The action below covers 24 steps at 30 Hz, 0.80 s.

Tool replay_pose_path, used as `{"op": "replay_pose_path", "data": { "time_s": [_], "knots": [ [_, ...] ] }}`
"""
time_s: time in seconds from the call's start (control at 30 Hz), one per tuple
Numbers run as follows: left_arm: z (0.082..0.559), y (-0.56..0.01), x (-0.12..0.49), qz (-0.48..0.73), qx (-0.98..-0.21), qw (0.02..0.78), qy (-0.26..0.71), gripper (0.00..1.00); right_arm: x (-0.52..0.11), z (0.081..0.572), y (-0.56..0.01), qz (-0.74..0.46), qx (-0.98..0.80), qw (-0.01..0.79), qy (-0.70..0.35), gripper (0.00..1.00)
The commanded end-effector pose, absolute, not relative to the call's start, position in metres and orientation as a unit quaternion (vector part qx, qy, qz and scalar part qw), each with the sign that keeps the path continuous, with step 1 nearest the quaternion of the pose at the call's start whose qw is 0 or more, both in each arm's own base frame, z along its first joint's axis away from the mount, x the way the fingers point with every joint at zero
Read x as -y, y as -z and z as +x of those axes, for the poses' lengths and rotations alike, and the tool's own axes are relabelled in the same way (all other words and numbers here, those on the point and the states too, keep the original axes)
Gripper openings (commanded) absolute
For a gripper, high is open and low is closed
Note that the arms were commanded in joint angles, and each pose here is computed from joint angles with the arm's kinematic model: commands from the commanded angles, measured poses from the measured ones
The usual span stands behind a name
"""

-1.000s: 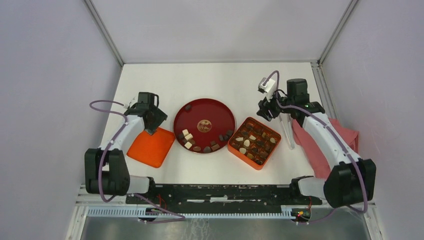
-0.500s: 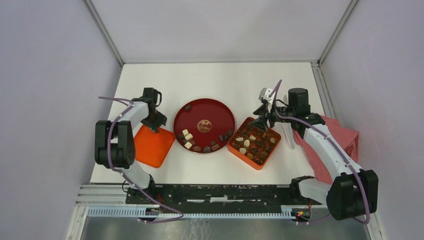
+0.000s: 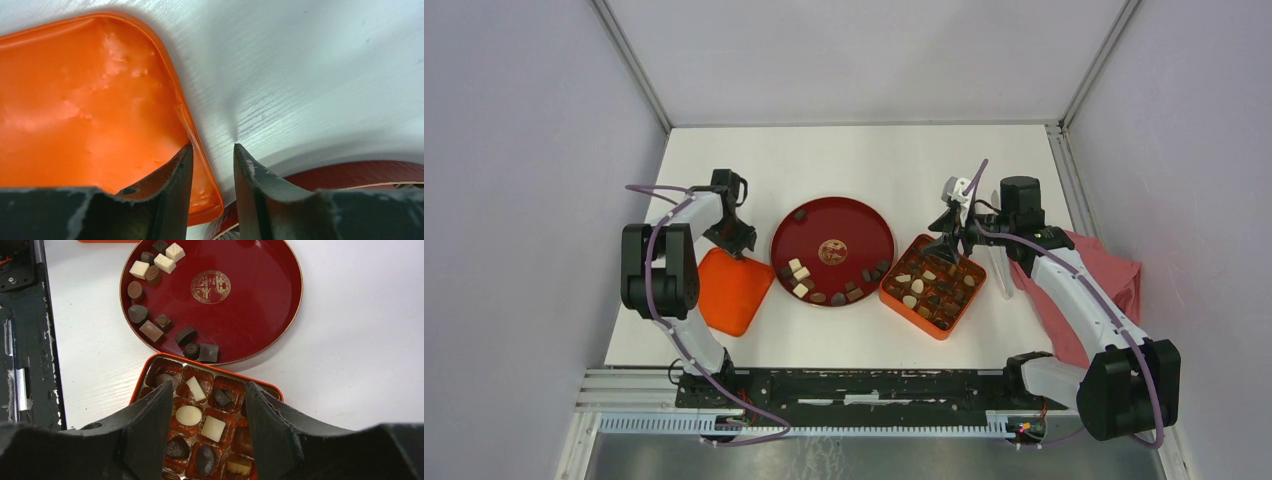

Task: Pack the chocolate
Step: Pick up the box lid from the center of the board.

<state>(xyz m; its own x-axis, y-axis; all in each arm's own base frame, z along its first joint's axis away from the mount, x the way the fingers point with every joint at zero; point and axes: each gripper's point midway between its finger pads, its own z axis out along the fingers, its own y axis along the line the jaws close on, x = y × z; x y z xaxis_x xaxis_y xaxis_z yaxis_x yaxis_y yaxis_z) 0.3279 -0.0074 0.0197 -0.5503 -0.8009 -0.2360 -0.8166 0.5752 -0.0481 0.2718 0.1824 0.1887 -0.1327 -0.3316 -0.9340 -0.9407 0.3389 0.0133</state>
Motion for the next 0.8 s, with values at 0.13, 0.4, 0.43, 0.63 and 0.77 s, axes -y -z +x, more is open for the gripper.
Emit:
{"op": "replay_pose_path", "data": {
  "time_s": [0.13, 0.4, 0.43, 0.63, 0.77],
  "knots": [
    [0.330, -0.013, 0.010, -0.486, -0.867, 0.106, -0.027, 0.35, -0.187, 0.267, -0.204, -0.485, -0.651, 0.473, -0.341, 0.61],
    [0.323, 0.000, 0.014, -0.474, -0.876, 0.079, -0.026, 0.17, -0.187, 0.263, -0.210, -0.489, -0.643, 0.481, -0.341, 0.63],
    [0.323, -0.001, 0.013, -0.469, -0.879, 0.080, -0.028, 0.13, -0.187, 0.262, -0.211, -0.490, -0.642, 0.481, -0.342, 0.63],
    [0.315, -0.032, -0.021, -0.421, -0.893, 0.110, -0.116, 0.02, -0.188, 0.260, -0.212, -0.491, -0.638, 0.481, -0.347, 0.63],
    [0.313, -0.067, -0.041, -0.400, -0.889, 0.166, -0.150, 0.02, -0.191, 0.256, -0.211, -0.485, -0.635, 0.479, -0.363, 0.63]
  ]
}}
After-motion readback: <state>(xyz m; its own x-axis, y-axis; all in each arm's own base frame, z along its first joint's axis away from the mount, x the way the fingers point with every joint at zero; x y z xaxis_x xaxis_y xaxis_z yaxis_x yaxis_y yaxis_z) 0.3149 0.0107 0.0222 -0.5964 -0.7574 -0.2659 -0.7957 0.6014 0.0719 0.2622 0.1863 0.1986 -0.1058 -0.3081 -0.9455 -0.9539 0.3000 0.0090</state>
